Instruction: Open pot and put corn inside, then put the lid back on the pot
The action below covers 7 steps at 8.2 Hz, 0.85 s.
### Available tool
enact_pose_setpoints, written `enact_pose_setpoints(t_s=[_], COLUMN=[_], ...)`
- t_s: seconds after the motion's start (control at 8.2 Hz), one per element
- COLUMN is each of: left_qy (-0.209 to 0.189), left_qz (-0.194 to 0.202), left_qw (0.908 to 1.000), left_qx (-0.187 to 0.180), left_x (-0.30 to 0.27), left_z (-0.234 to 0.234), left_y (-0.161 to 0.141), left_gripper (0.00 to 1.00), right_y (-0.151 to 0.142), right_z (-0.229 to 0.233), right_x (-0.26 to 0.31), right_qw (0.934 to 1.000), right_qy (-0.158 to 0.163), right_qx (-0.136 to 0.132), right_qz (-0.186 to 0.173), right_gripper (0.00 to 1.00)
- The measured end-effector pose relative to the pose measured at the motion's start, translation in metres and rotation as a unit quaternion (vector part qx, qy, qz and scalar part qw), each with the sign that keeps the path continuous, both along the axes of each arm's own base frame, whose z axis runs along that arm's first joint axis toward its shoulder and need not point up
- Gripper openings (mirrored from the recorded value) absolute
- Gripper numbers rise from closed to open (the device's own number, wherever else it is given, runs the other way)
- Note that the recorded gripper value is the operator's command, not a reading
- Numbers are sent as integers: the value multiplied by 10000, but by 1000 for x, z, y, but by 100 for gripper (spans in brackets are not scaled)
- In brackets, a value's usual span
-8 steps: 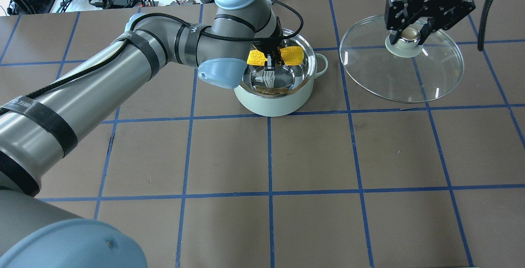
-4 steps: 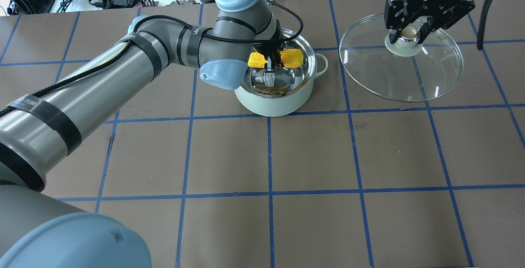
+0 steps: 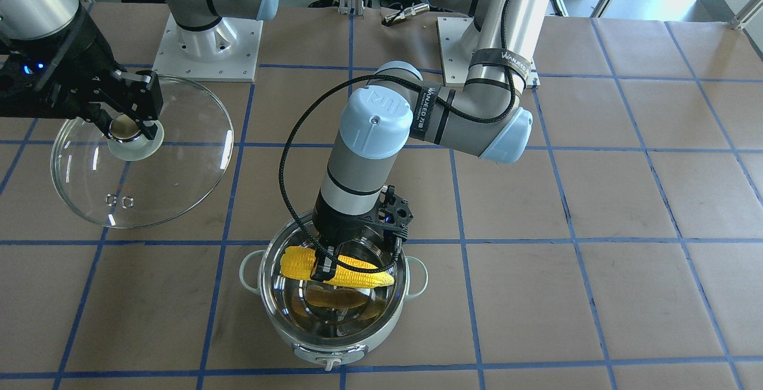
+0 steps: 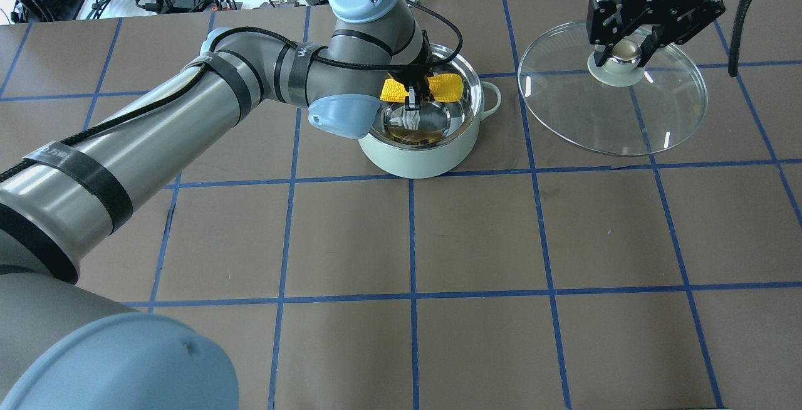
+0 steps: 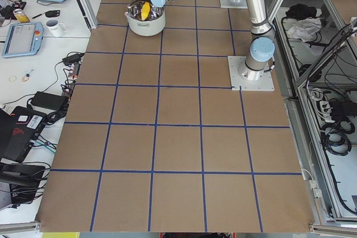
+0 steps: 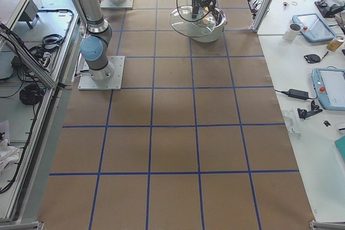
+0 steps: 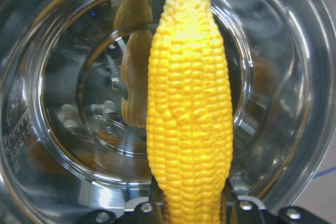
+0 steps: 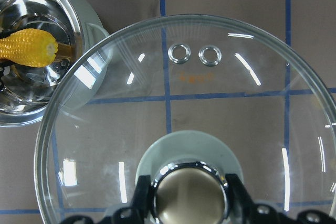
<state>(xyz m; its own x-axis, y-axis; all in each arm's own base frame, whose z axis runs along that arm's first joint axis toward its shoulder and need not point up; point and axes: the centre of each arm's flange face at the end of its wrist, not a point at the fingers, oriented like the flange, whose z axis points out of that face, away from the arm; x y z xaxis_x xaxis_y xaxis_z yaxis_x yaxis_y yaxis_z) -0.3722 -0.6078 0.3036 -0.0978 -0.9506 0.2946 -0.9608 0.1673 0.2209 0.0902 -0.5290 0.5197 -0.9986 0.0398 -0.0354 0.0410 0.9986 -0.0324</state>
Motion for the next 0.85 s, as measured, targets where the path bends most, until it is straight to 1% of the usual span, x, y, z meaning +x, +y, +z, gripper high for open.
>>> enact_pose_setpoints(t_s=[0.24,0.37,0.49,0.61,0.85], left_qy=[36,30,26,30,31], left_qz=[4,5,4,3,7], left_qw=[9999,9999,9998,9998,9997], left_qx=[-139,-169,-188,-212,-234], left_x=[0,0,0,0,0], left_z=[0,1,2,4,5], left_y=[-3,-3,-3,-3,-3], left_gripper=[43,53,61,80,96], right_y=[0,0,0,0,0], right_z=[0,0,0,0,0], right_x=[0,0,0,0,0], right_qw=[10000,10000,10000,10000,10000], right_qy=[0,-3,-5,-7,-13], right_qx=[-3,-6,-6,-5,-4], right_qz=[1,0,-1,-2,-4], right_gripper=[30,30,30,30,30])
